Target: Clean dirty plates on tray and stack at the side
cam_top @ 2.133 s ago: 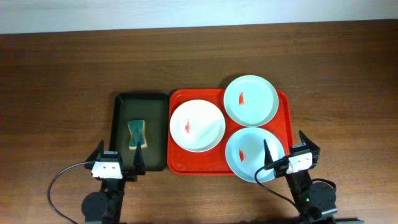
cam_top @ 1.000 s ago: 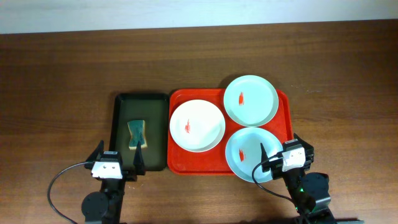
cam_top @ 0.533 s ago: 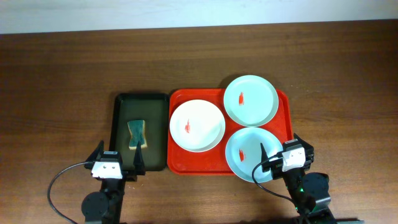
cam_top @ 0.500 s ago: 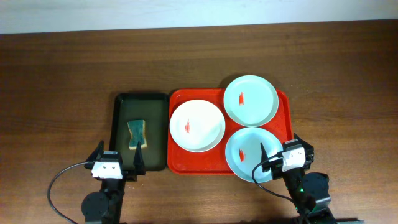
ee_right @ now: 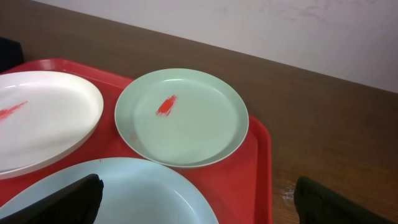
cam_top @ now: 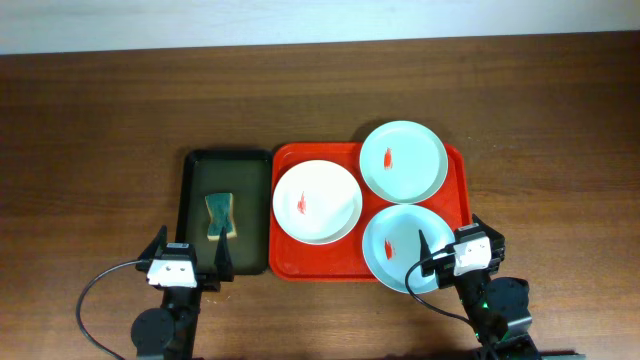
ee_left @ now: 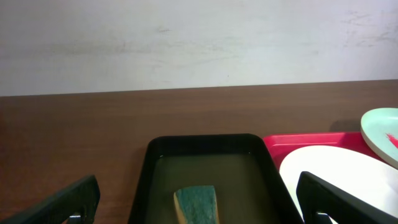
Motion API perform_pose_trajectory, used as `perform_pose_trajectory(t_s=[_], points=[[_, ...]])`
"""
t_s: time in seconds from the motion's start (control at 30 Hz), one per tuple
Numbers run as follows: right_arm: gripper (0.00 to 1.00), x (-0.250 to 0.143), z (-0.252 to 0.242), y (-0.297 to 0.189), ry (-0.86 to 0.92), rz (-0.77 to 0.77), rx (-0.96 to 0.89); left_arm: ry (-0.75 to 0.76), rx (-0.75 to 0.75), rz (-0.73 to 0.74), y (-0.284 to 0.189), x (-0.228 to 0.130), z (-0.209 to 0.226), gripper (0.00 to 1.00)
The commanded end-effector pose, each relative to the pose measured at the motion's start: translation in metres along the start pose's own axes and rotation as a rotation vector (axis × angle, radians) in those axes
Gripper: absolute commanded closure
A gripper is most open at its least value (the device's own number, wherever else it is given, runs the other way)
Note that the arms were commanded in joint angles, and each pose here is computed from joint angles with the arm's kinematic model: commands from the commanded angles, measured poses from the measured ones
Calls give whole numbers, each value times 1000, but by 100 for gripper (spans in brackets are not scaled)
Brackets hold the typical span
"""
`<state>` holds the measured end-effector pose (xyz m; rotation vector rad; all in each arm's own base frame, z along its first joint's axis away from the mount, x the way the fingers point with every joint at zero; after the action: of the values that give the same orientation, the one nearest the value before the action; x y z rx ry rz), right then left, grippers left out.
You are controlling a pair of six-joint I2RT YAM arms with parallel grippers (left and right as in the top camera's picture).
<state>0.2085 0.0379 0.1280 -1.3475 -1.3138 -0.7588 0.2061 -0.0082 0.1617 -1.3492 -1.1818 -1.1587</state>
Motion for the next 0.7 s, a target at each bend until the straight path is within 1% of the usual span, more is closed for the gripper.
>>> perform_pose_trajectory(t_s=[0.0, 0.67], points=[[2, -5, -2, 1, 8, 20, -12, 23, 10, 3, 0, -2, 1, 1], [1, -5, -2, 1, 8, 21, -12, 23, 9, 1, 0, -1, 1, 1]])
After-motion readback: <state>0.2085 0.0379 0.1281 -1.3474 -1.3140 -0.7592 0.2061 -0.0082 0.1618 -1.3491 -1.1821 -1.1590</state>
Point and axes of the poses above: each gripper's point midway between its finger pads, its own y axis out along the fingers, its own z axis along the line the jaws close on, x = y × z, the point moved 4 cm from there along -y, back along the fingers, and after that the axes turned 5 degrees about -y, right-handed, at the moved point
